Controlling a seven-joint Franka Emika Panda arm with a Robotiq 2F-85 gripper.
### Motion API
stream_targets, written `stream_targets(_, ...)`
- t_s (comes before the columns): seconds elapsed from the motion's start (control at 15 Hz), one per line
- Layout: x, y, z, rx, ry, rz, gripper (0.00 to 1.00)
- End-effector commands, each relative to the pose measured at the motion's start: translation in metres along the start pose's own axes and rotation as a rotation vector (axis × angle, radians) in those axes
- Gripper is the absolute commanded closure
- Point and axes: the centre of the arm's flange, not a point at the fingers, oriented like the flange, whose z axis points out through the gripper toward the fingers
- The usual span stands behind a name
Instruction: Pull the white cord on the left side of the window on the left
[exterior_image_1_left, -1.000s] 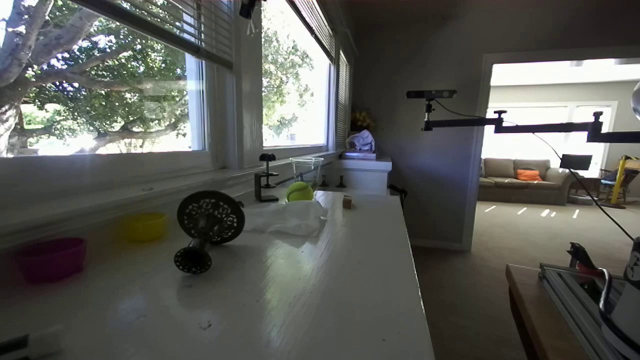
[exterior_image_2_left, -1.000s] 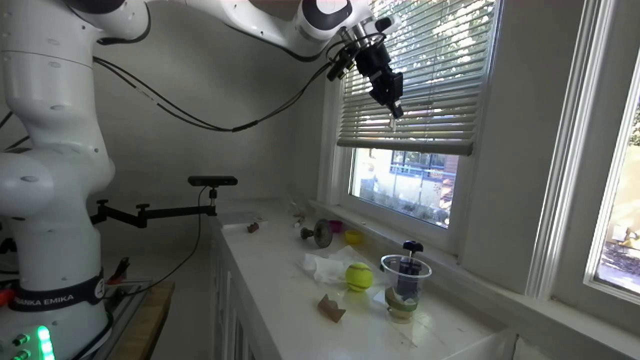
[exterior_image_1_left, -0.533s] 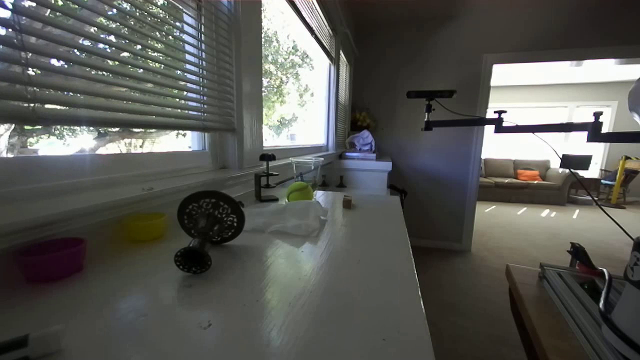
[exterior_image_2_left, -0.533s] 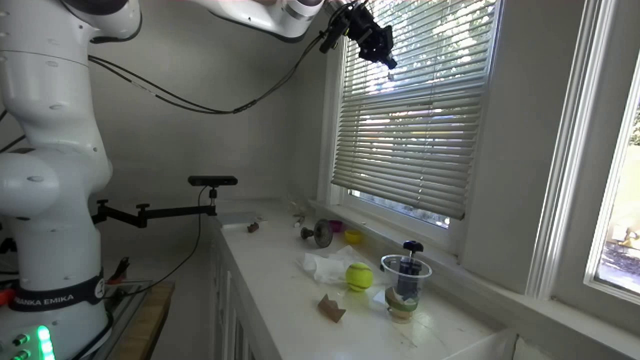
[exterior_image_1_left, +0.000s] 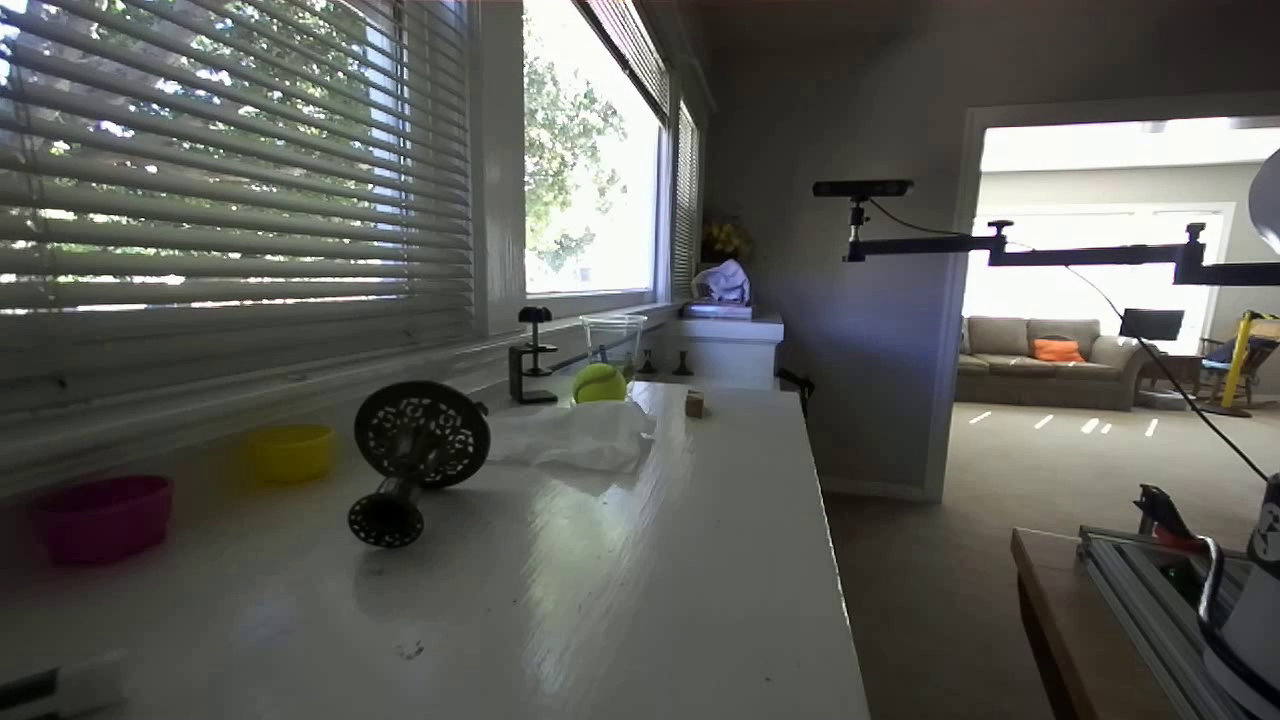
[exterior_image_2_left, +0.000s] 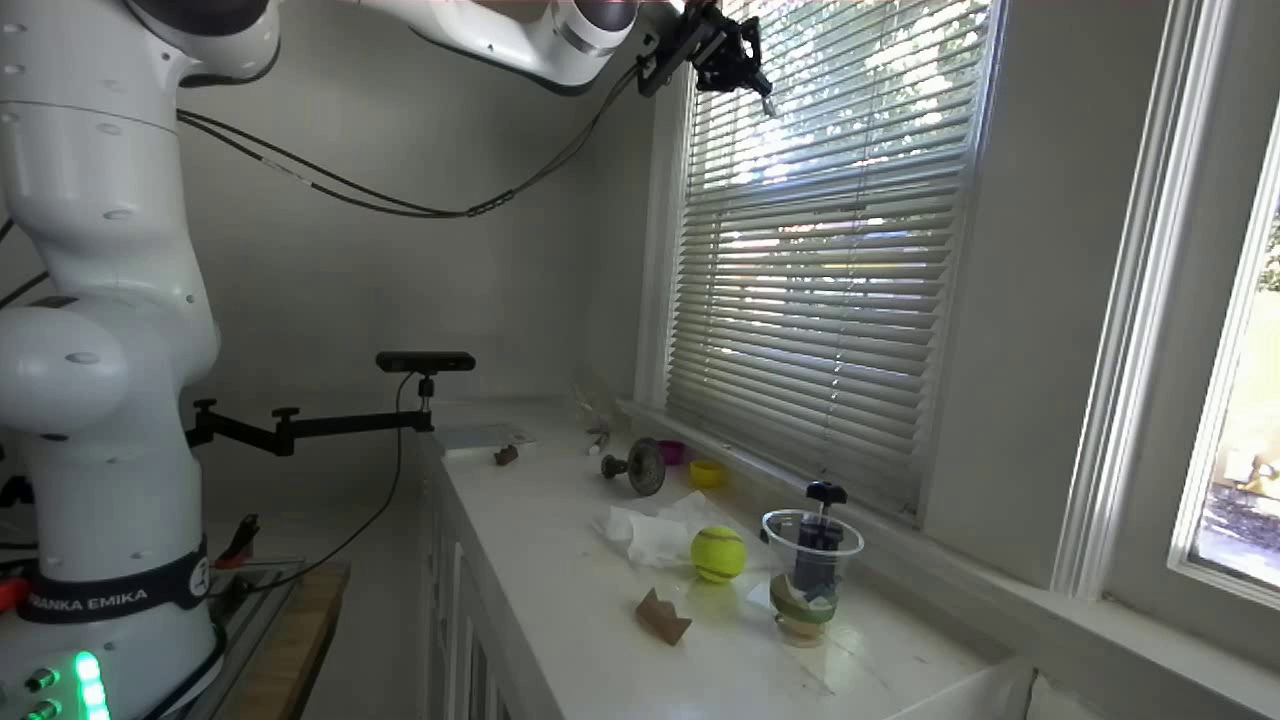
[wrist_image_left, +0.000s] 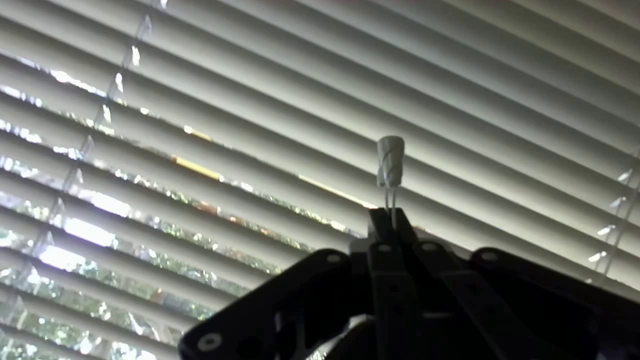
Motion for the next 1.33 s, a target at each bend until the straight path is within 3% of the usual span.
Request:
stream_targets(0.0, 0.007, -0.004, -0.008, 0.022, 0.127, -0.072, 1.0)
stream_targets(0.13, 0.008, -0.005, -0.013, 0.024, 0.141, -0.079, 1.0)
stream_targets(0.2, 0.009, -0.006, -0.016, 0.028, 0.127, -0.073, 0.73)
stream_targets(0.33, 0.011, -0.009, -0.027, 0.071, 0.093, -0.033, 0.68)
stream_targets(0.6, 0.015, -0.018, -0.056, 0.217, 0.06, 0.051, 0.39)
stream_targets(0.93, 0.003, -0.03, -0.056, 0.405, -0.106, 0.219, 0.05)
stream_targets(1.27, -0.02, -0.045, -0.036, 0.549, -0.284, 0.311, 0.0)
